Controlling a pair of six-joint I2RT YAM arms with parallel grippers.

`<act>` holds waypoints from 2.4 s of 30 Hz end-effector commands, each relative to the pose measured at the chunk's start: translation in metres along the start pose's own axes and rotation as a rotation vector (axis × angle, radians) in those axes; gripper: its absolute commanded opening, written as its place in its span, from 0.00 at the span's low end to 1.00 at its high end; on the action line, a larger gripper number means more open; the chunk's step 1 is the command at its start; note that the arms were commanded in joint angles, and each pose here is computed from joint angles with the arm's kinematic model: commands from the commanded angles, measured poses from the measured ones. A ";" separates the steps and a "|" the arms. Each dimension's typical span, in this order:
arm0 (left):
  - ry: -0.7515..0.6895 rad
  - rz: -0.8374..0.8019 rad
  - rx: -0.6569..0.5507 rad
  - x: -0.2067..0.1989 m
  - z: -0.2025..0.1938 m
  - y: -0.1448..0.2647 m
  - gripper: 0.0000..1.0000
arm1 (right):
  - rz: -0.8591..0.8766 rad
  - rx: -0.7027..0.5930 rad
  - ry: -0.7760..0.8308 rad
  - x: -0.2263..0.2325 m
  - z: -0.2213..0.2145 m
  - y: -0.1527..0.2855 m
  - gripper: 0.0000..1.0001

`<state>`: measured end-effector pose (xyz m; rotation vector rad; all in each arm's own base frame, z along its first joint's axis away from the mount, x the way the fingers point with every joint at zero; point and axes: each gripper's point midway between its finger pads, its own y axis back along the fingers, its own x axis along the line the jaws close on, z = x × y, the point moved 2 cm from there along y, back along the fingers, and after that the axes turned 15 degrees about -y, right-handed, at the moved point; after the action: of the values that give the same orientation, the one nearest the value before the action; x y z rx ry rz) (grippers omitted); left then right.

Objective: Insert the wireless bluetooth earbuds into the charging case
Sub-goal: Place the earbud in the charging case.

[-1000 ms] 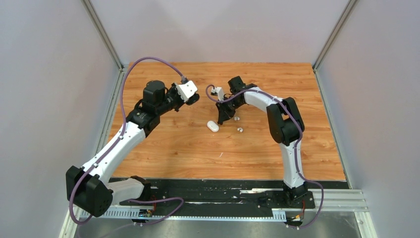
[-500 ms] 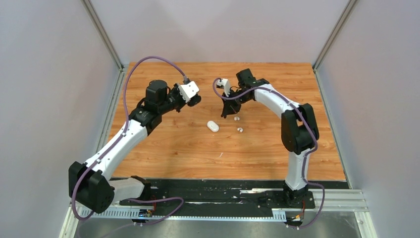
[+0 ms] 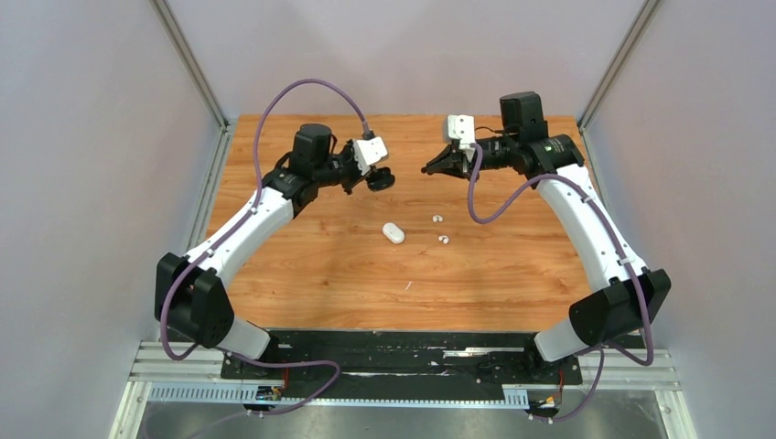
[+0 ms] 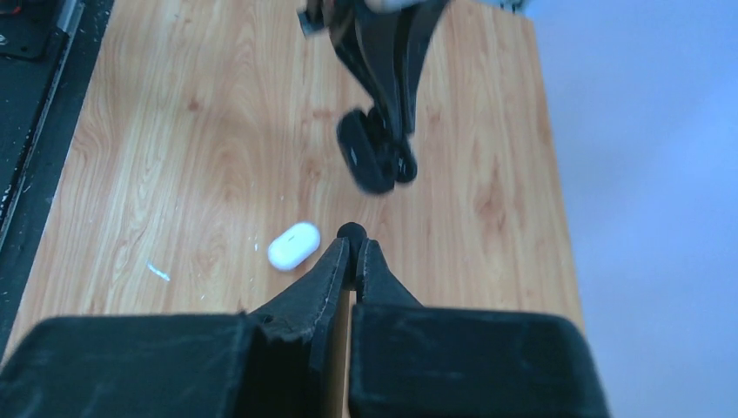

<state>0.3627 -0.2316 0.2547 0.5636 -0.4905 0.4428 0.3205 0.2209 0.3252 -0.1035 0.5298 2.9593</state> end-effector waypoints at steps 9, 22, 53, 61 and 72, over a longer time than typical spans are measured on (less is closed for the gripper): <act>-0.329 0.053 -0.287 0.005 0.075 -0.011 0.00 | 0.162 -0.144 0.056 0.010 0.046 -0.039 0.00; -0.393 0.078 -0.365 -0.004 0.093 0.002 0.00 | 0.189 -0.134 0.054 0.014 0.041 -0.053 0.00; -0.346 0.045 -0.394 -0.011 0.101 0.012 0.00 | 0.133 -0.127 0.291 0.024 0.056 -0.058 0.00; -0.335 0.049 -0.386 -0.008 0.101 0.010 0.00 | 0.107 -0.114 0.320 0.021 0.054 -0.057 0.00; -0.294 0.083 -0.390 -0.001 0.106 0.014 0.00 | 0.098 -0.081 0.323 0.017 0.032 -0.065 0.00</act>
<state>0.3274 -0.2801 0.3064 0.3116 -0.8270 0.3165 0.3121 0.2938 0.3205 -0.4347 0.5020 3.0975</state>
